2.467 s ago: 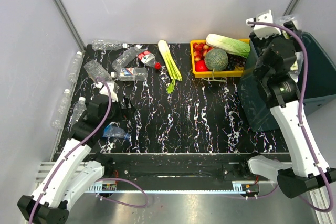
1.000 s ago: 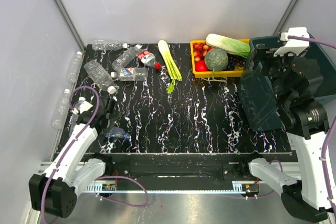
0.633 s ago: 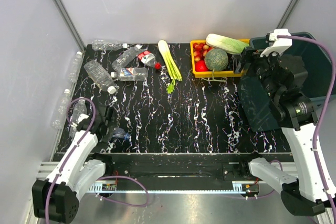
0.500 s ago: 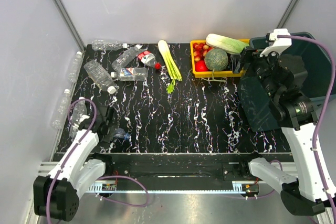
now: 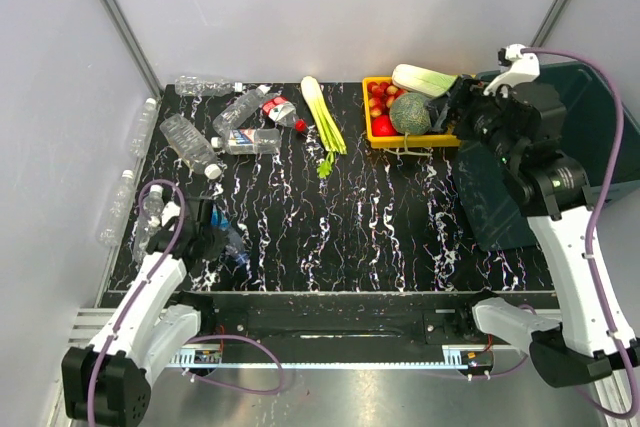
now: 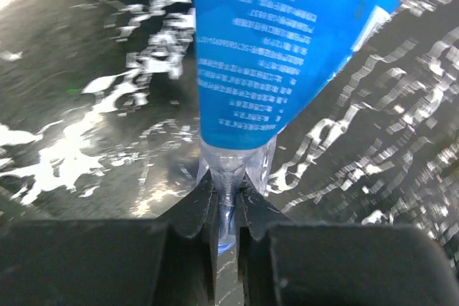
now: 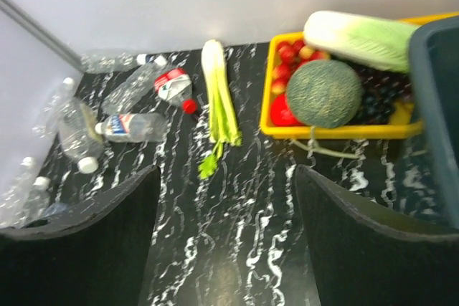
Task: Put the plastic bottles in the bin
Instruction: Pick up the plastic bottle from the corner of the board, then place the plastic bottle in the trash bin, then pick up the plastic bottle from the corner of the board.
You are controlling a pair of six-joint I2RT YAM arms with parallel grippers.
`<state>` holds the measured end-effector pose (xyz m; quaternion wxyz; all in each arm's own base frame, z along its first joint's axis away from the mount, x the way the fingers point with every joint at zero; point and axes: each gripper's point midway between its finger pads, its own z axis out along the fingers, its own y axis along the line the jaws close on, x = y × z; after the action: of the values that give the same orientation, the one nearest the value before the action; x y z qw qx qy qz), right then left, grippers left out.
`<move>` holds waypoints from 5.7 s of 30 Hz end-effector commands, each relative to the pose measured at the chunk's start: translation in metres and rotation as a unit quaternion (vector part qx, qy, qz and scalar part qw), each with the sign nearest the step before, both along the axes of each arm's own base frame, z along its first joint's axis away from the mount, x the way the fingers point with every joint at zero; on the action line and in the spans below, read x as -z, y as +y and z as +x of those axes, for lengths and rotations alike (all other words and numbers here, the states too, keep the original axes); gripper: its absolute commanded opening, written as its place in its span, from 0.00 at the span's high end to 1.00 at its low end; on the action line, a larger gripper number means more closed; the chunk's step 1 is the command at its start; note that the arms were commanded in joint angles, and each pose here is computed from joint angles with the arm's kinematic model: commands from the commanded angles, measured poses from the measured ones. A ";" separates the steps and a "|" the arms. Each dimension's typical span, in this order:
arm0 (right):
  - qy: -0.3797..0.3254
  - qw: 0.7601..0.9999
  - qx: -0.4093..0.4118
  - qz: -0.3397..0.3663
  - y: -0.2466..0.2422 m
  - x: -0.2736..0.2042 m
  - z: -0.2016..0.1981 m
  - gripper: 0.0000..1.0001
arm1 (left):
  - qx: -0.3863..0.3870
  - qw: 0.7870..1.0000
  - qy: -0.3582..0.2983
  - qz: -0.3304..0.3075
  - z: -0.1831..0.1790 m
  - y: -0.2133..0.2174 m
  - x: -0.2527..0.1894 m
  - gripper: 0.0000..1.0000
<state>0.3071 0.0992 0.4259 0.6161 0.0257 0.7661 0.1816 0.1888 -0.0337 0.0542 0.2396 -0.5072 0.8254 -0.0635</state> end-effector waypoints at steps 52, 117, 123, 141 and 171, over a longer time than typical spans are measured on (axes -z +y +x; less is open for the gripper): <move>0.025 0.913 -0.329 0.240 0.283 0.086 -0.033 0.67 | 0.583 0.713 -0.384 -0.060 0.014 -0.140 -0.166 0.20; -0.174 0.944 0.204 -0.194 -0.081 -0.057 -0.001 0.01 | 0.460 0.828 -0.311 0.072 0.046 -0.079 -0.145 0.15; -0.193 0.976 0.018 -0.098 -0.004 -0.049 0.002 0.02 | 0.364 0.885 -0.257 0.135 0.058 -0.036 -0.131 0.14; -0.187 0.975 -0.117 -0.018 0.044 -0.021 -0.023 0.04 | 0.092 0.944 -0.125 0.291 0.046 0.077 -0.117 0.01; -0.232 0.962 -0.142 0.025 0.040 -0.042 -0.067 0.01 | 0.071 0.932 0.157 0.320 0.061 0.193 -0.059 0.01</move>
<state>0.2426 0.1391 0.4572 0.7369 -0.1180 0.6049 0.2780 0.2368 0.1514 0.1162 0.2502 -0.3325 0.8641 0.2833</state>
